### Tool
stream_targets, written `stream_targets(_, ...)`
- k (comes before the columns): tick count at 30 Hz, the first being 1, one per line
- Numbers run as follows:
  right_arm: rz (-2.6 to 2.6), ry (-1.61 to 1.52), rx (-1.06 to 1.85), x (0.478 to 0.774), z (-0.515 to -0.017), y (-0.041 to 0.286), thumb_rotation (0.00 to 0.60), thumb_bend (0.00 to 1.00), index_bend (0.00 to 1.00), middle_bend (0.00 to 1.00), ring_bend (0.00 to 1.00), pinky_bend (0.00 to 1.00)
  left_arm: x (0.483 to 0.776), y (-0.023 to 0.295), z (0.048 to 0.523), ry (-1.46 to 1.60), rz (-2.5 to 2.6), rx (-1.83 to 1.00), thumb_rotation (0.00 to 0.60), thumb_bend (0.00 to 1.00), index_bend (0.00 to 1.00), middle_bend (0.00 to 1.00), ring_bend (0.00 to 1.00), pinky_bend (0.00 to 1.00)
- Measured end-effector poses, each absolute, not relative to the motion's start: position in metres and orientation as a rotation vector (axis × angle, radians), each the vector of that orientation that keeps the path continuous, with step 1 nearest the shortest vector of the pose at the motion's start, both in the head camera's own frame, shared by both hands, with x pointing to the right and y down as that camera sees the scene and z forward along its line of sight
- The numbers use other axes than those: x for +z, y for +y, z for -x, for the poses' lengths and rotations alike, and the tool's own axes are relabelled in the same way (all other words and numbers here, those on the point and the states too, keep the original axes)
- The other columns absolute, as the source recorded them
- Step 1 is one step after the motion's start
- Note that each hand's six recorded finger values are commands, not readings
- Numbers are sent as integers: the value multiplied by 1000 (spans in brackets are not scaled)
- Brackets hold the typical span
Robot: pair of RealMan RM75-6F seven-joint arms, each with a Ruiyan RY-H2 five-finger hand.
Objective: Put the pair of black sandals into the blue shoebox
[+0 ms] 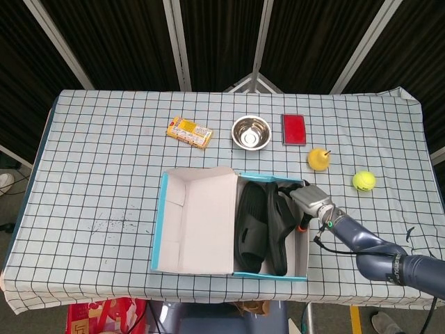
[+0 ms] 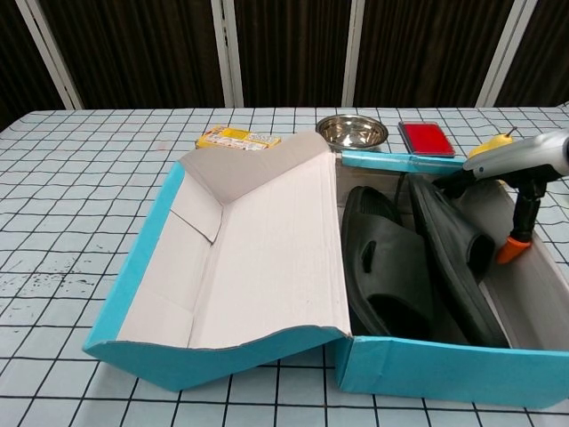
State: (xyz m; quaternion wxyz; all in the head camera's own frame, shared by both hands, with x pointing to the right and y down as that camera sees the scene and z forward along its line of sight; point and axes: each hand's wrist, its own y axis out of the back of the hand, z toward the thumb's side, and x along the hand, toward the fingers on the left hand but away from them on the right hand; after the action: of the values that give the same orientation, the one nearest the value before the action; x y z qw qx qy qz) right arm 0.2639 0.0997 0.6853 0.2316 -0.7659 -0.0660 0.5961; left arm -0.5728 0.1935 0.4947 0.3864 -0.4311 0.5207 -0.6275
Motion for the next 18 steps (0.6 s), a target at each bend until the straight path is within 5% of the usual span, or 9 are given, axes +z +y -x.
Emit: stream_targets(18, 2059, -210, 1638, 686, -260, 91, 600, 59, 155, 109, 0, 0, 497, 193, 572, 1318, 1104, -1602, 600, 504, 167, 31, 0, 89)
